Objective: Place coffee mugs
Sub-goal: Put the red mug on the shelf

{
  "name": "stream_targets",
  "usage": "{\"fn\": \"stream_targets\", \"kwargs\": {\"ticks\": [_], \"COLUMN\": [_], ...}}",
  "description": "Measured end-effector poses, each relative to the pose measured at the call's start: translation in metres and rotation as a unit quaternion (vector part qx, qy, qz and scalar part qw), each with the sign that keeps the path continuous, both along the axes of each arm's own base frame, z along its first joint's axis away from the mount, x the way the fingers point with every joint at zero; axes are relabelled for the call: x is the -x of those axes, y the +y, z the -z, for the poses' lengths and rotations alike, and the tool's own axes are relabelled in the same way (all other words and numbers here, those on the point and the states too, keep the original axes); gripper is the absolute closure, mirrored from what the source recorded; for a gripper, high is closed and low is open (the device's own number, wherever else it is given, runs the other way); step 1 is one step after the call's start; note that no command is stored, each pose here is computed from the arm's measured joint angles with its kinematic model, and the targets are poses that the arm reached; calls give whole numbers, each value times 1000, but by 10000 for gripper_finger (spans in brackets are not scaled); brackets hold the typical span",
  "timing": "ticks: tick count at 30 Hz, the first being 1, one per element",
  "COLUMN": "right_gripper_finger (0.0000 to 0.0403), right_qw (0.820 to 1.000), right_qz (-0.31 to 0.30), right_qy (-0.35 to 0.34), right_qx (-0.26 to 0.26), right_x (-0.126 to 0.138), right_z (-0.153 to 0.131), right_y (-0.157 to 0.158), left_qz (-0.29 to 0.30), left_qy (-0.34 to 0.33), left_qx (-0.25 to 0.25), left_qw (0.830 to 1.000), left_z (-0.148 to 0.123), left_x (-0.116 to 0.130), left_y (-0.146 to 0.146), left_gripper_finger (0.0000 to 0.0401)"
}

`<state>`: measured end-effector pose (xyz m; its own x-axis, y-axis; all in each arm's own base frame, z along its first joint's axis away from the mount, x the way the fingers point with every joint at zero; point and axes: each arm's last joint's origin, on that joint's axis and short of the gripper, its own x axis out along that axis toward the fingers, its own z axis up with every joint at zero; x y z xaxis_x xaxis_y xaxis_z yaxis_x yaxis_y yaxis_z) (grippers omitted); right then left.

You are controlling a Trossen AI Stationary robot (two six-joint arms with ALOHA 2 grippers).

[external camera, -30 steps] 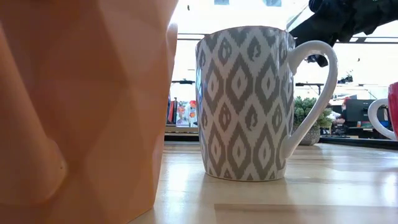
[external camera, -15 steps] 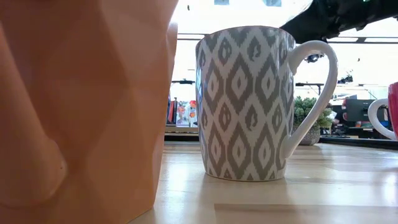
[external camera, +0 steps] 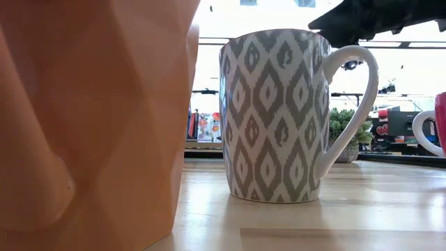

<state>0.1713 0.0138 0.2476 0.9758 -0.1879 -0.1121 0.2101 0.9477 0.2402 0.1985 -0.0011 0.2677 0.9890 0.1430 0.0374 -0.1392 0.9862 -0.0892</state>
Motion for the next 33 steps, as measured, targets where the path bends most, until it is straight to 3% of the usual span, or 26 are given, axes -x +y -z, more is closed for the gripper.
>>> {"fn": "stream_targets", "kwargs": {"ticks": [3,6,12,17,22,26,33], "right_gripper_finger": [274,274,274,274,274,263,242], "right_qw": [1000,1000,992,973,948,908,852], "right_qz": [9,11,-3,-64,-111,-98,-106], "right_qy": [-10,16,125,218,275,353,467], "right_qx": [-17,2,6,-44,-120,-203,-211], "right_x": [-1,-2,2,17,36,41,22], "right_z": [-3,-12,-30,-50,-78,-77,-53], "right_y": [-5,-9,-18,-17,-8,-1,18], "left_qz": [16,15,8,-2,-12,-16,-17], "left_qy": [42,96,95,82,88,94,95], "left_qx": [8,17,39,47,42,42,42], "left_qw": [999,995,995,996,995,995,994], "left_z": [1,12,11,7,8,9,9], "left_x": [-4,-8,-8,-5,-5,-5,-5], "left_y": [3,7,11,13,13,13,13], "left_gripper_finger": [300,300,300,300,300,300,300]}}
